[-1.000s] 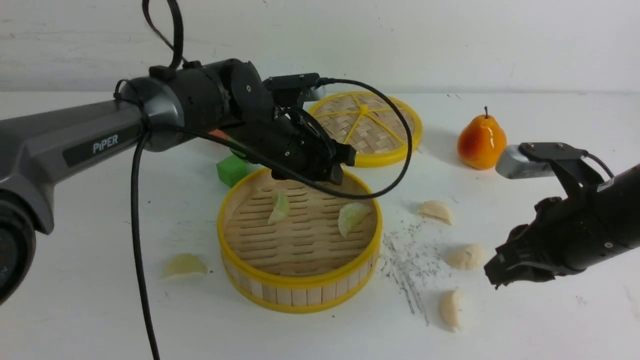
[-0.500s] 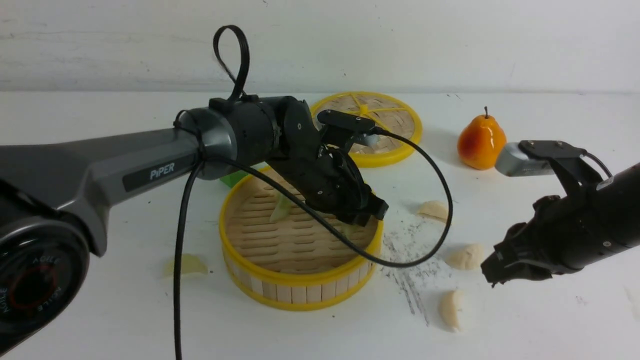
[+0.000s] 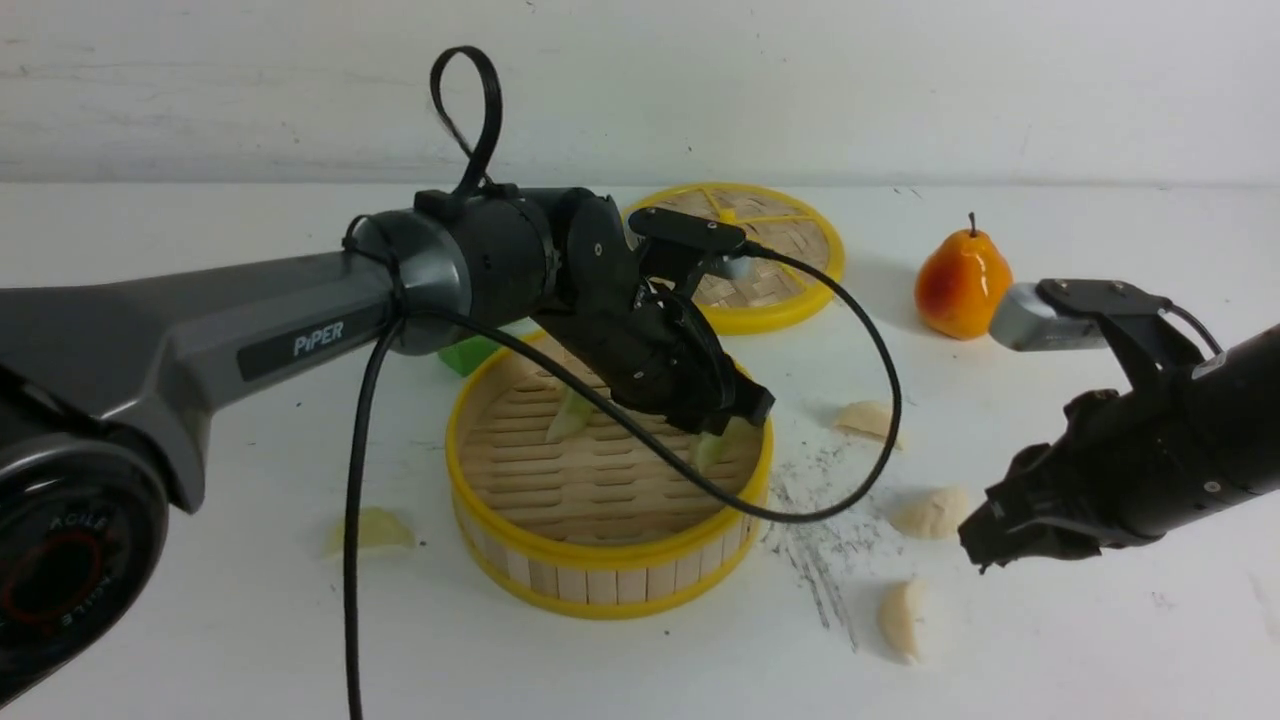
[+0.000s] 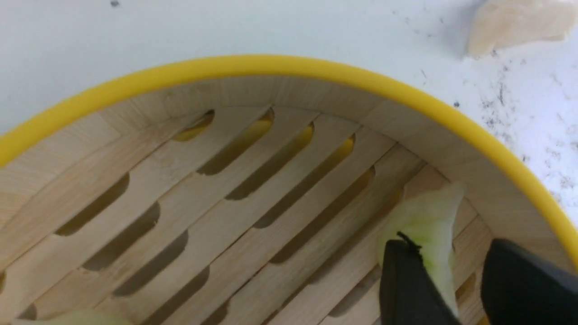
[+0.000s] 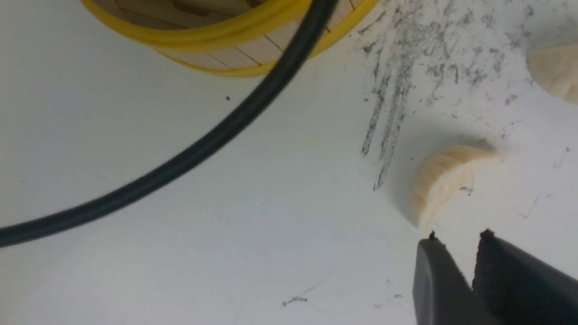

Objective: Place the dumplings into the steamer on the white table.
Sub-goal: 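Reach for and grasp a dumpling on the table with the left gripper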

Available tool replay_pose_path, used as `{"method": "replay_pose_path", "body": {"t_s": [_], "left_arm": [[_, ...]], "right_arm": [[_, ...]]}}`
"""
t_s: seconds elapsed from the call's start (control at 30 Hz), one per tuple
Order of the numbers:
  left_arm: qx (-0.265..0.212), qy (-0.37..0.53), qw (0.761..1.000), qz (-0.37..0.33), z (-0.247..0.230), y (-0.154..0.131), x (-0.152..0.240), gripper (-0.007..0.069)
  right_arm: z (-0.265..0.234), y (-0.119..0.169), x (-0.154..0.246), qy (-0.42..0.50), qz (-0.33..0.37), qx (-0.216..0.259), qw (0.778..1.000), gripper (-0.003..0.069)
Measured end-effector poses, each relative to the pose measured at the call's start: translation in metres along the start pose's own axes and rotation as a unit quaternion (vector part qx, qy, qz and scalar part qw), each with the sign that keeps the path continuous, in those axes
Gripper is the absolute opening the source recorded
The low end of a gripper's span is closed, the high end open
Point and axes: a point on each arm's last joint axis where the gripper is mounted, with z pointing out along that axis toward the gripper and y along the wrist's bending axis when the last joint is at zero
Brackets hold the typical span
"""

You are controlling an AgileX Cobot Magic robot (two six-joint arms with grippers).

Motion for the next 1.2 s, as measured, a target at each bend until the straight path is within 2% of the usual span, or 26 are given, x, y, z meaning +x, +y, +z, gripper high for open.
{"method": "replay_pose_path", "body": {"t_s": [0.03, 0.07, 0.1, 0.23, 0.33, 0.43, 0.5, 0.63, 0.8, 0.9, 0.93, 1.1, 1.2], "left_arm": [[0.000, 0.000, 1.000, 0.000, 0.000, 0.000, 0.000, 0.0266], [-0.002, -0.008, 1.000, 0.005, 0.000, -0.002, -0.002, 0.0313], [-0.003, -0.008, 1.000, 0.009, 0.002, -0.003, -0.001, 0.0326], [-0.003, -0.001, 1.000, 0.015, 0.015, -0.007, 0.005, 0.0334], [-0.004, 0.007, 1.000, 0.017, 0.022, -0.006, 0.009, 0.0298], [-0.006, 0.011, 1.000, 0.021, 0.022, -0.006, 0.009, 0.0207], [-0.006, 0.011, 1.000, 0.021, 0.022, -0.006, 0.009, 0.0176], [-0.006, 0.012, 1.000, 0.007, 0.019, -0.006, 0.009, 0.0176], [-0.013, -0.002, 0.999, -0.037, -0.001, -0.006, -0.001, 0.0176], [-0.034, -0.022, 0.996, -0.075, -0.019, 0.004, -0.009, 0.0176], [-0.049, -0.029, 0.992, -0.114, -0.024, 0.015, -0.011, 0.0176], [-0.091, -0.017, 0.971, -0.220, -0.017, 0.046, -0.002, 0.0176], [-0.102, -0.008, 0.966, -0.238, -0.008, 0.050, 0.003, 0.0176]], "right_arm": [[0.000, 0.000, 0.000, 0.000, 0.000, 0.000, 1.000, 0.0137], [0.000, 0.000, 0.000, -0.002, 0.000, 0.001, 1.000, 0.0137], [0.000, 0.000, -0.001, -0.004, 0.000, 0.003, 1.000, 0.0137], [0.000, -0.001, -0.001, -0.007, -0.001, 0.004, 1.000, 0.0138], [0.000, -0.001, -0.002, -0.008, -0.005, 0.004, 1.000, 0.0138], [0.001, -0.001, -0.002, -0.007, -0.004, 0.004, 1.000, 0.0138], [0.001, -0.001, -0.002, -0.007, -0.004, 0.003, 1.000, 0.0139], [0.002, -0.001, -0.002, -0.007, -0.004, 0.003, 1.000, 0.0143], [0.002, -0.001, -0.002, -0.007, -0.005, 0.003, 1.000, 0.0146], [0.002, -0.001, -0.002, -0.007, -0.005, 0.003, 1.000, 0.0147], [0.002, -0.001, -0.002, -0.007, -0.005, 0.003, 1.000, 0.0147], [0.002, -0.001, -0.002, -0.007, -0.005, 0.003, 1.000, 0.0147], [0.001, -0.001, -0.002, -0.007, -0.005, 0.003, 1.000, 0.0149]]}}
